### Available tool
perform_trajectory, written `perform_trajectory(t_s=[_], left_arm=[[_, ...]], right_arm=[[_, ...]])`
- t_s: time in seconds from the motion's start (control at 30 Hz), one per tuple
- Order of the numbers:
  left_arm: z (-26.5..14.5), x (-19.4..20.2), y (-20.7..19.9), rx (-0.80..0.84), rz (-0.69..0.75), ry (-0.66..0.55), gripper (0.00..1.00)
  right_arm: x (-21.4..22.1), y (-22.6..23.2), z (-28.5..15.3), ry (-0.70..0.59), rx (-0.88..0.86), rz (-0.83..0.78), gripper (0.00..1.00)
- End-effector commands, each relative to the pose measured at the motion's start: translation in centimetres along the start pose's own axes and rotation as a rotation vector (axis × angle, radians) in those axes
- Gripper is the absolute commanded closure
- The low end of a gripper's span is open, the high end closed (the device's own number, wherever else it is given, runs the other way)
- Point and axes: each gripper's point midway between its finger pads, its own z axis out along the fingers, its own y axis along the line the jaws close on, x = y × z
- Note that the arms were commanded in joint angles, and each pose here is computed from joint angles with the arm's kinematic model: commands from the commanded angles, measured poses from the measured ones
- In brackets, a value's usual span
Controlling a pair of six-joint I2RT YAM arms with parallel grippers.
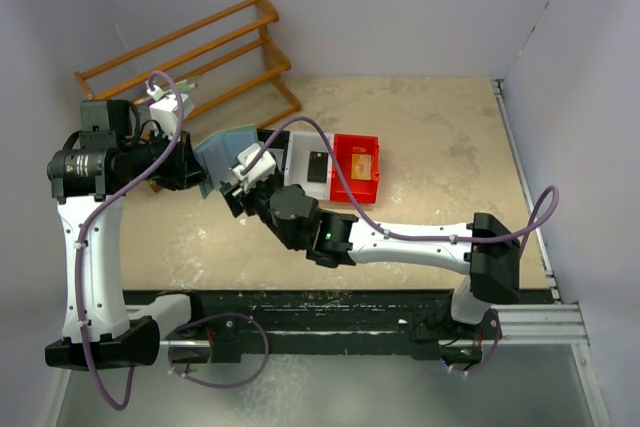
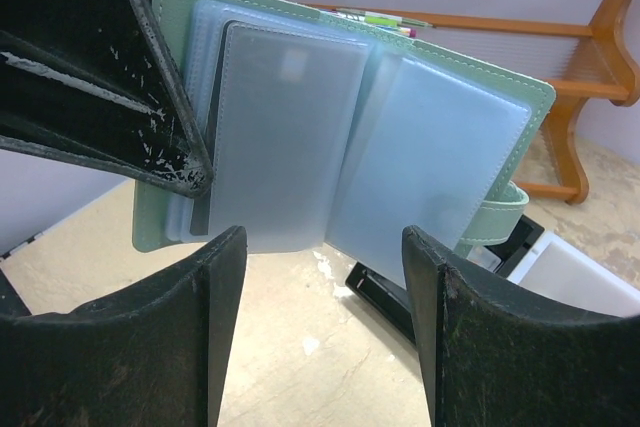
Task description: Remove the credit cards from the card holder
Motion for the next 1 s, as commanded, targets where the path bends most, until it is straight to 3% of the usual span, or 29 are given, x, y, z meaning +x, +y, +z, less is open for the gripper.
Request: perform_trajectory(t_s=[0.0,0.53,0.97], left_arm=[[-0.7,-1.5,-0.7,0.012,0.032,-0.055,1.00],[-0.7,-1.4,-0.7,0.015,0.036,-0.054,1.00],[-1.1,-1.3,-1.2,0.023,0.042,-0.054,1.00]], right_arm=[[-3.7,0.3,0.2,-0.087,-0.002,0.052,0.34],[-3.3,1.7,1.2,-0.078,-0.036,0.042,0.32],[-2.6,-0.3,1.9,-0.053,0.046,0.054,0.43]])
